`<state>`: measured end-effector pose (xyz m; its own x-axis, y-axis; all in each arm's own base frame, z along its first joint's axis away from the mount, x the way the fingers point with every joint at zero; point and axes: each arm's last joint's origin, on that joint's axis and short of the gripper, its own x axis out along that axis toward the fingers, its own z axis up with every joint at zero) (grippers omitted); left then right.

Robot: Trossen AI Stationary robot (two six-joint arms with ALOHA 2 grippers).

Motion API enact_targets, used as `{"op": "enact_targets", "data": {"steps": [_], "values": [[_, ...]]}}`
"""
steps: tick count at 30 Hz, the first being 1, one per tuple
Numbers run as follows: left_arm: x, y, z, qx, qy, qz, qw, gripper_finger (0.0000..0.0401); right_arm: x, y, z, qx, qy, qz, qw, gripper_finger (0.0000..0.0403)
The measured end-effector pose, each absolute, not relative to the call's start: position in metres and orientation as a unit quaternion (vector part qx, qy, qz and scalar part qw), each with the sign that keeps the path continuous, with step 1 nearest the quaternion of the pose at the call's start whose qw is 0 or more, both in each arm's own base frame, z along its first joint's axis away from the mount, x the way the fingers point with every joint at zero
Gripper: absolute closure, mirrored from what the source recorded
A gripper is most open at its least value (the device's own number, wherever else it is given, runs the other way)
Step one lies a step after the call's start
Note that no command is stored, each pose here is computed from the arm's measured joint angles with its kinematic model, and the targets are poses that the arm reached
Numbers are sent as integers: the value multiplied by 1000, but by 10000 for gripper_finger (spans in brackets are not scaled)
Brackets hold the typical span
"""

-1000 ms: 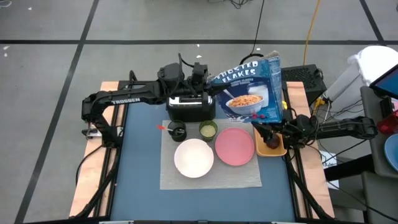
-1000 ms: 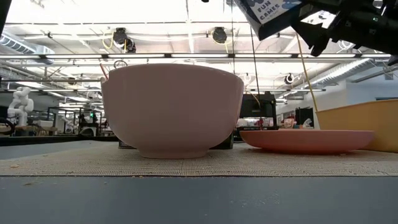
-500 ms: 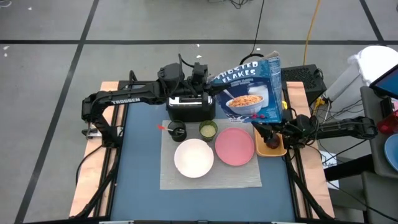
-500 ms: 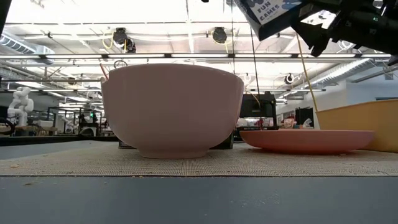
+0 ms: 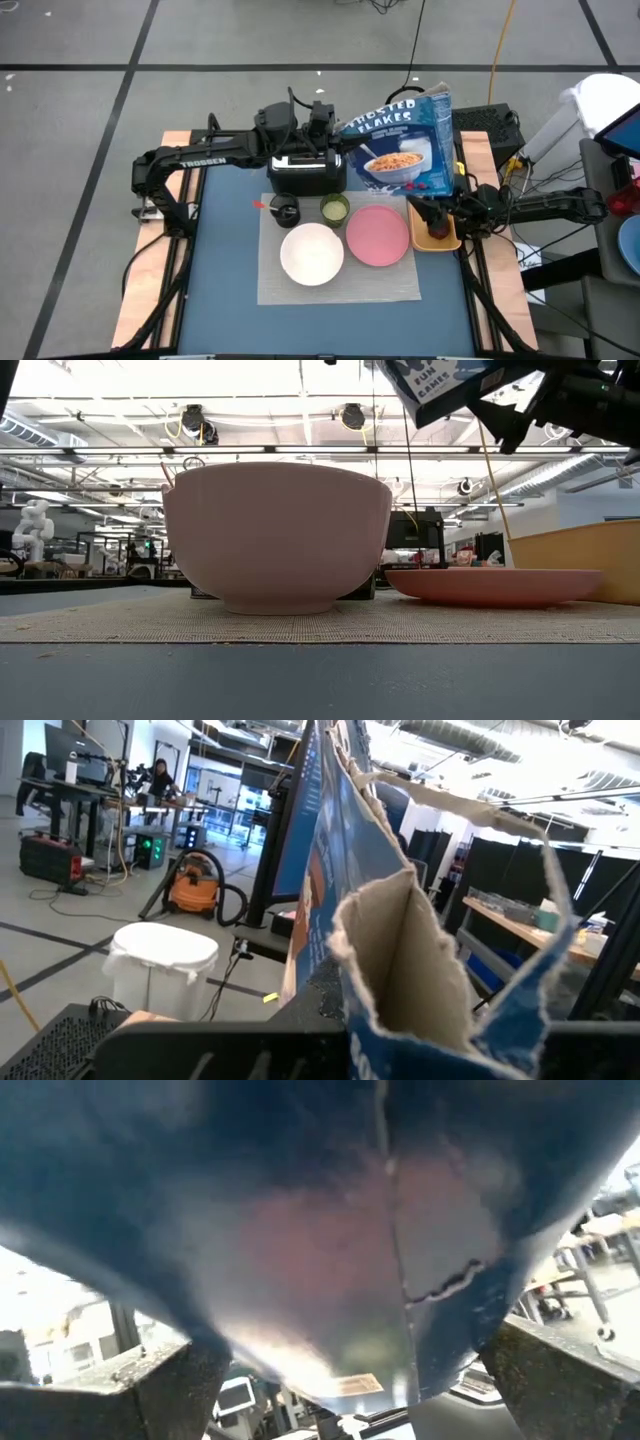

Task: Arrange a breakfast setting
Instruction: Pour the cereal from the blue cereal box into the white bowl

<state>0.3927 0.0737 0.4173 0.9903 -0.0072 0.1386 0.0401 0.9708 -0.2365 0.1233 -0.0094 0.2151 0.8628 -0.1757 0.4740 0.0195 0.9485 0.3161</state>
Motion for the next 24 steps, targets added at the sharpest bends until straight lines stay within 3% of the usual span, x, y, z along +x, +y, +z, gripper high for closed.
{"op": "enact_targets", "data": {"steps": [8,24], "values": [[394,65,417,-116,-67,-23,991,398,124,-12,214,166,-257,-93,947,8],[394,64,418,-118,-70,-26,990,398,126,-11,213,122,-246,-87,958,13]]}}
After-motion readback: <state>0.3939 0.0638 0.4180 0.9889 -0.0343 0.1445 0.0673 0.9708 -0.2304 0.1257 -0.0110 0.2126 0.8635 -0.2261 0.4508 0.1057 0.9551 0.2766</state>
